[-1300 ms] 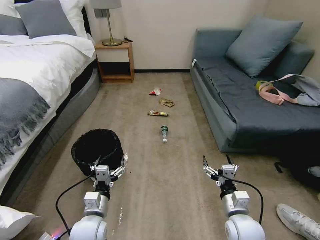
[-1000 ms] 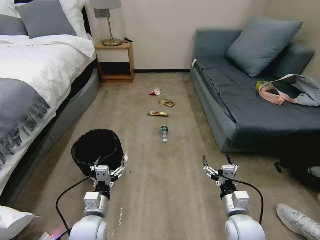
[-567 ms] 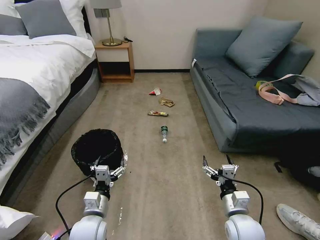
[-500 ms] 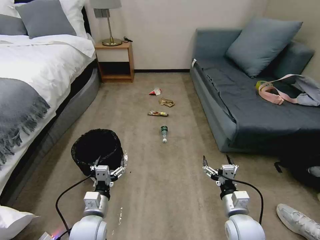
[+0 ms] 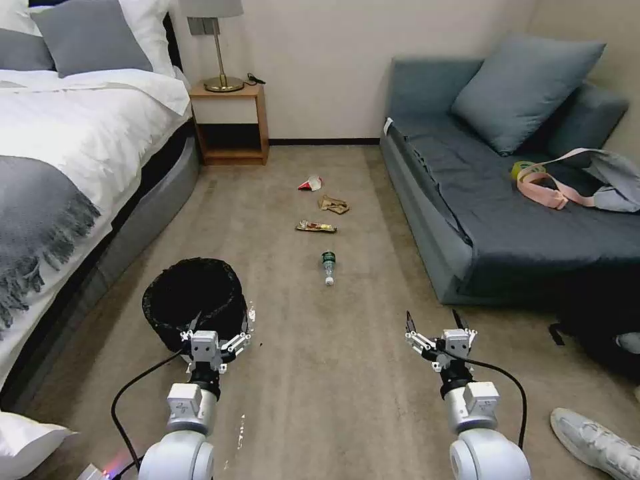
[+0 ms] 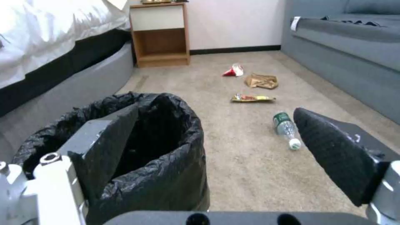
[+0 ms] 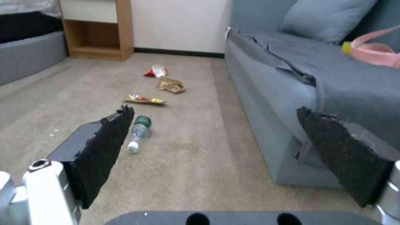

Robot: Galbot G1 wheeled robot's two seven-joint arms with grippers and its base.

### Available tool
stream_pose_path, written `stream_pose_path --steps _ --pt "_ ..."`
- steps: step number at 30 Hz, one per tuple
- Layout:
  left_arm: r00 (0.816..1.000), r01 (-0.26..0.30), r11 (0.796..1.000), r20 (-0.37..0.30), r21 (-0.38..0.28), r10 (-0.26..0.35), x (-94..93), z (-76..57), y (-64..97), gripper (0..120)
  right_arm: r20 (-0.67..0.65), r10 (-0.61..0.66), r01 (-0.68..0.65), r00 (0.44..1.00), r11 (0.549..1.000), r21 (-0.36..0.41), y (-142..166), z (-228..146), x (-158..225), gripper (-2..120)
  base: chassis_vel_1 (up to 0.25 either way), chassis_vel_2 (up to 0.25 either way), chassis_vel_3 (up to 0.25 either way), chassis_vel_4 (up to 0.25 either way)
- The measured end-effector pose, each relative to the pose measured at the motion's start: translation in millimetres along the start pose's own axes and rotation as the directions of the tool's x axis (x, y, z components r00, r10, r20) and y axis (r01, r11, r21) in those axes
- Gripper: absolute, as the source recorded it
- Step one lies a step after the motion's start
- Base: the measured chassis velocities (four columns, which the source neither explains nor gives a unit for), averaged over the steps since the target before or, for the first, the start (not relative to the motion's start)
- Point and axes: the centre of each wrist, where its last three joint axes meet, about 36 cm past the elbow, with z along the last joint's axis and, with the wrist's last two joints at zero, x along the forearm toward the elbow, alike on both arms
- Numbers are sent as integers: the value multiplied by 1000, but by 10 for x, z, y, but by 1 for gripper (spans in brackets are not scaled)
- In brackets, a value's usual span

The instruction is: Pick up the trash bin, then pick up the garbage on the floor and place it into the trash bin.

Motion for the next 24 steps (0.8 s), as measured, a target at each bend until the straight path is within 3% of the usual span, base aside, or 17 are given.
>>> stream_pose_path --steps 3,4,6,11,14,16,19,20,22,24 --pt "998 55 998 -38 16 -54 -37 -133 195 100 -64 15 -17 998 999 -31 -188 -146 9 100 0 0 0 0" --pt "998 55 998 -38 16 -54 -37 -133 195 100 -64 15 -17 998 999 -31 -188 -146 9 100 0 0 0 0" --pt "991 112 993 -80 33 -109 -74 -302 406 100 -119 20 -27 993 998 -60 -339 -284 22 100 0 0 0 0" --pt "980 162 986 -122 47 -156 -103 -488 602 100 -177 17 -33 984 996 -88 -488 -439 42 100 0 0 0 0" --pt "965 213 976 -165 54 -202 -126 -725 817 100 -243 0 -30 970 992 -120 -647 -633 70 100 0 0 0 0" --pt "965 216 975 -166 53 -205 -128 -740 828 100 -254 -3 -30 967 992 -125 -671 -665 76 100 0 0 0 0" --pt "960 221 974 -186 53 -208 -154 -917 946 100 -315 -40 -7 948 989 -148 -811 -805 102 100 0 0 0 0" --pt "957 227 973 -196 50 -213 -170 -1036 1021 100 -331 -54 4 942 989 -151 -833 -802 110 100 0 0 0 0" --pt "956 227 973 -199 50 -213 -173 -1061 1036 100 -333 -56 5 941 988 -152 -834 -800 111 100 0 0 0 0" --pt "951 234 971 -219 40 -220 -188 -1317 1174 100 -344 -68 12 937 987 -161 -807 -763 123 100 0 0 0 0"
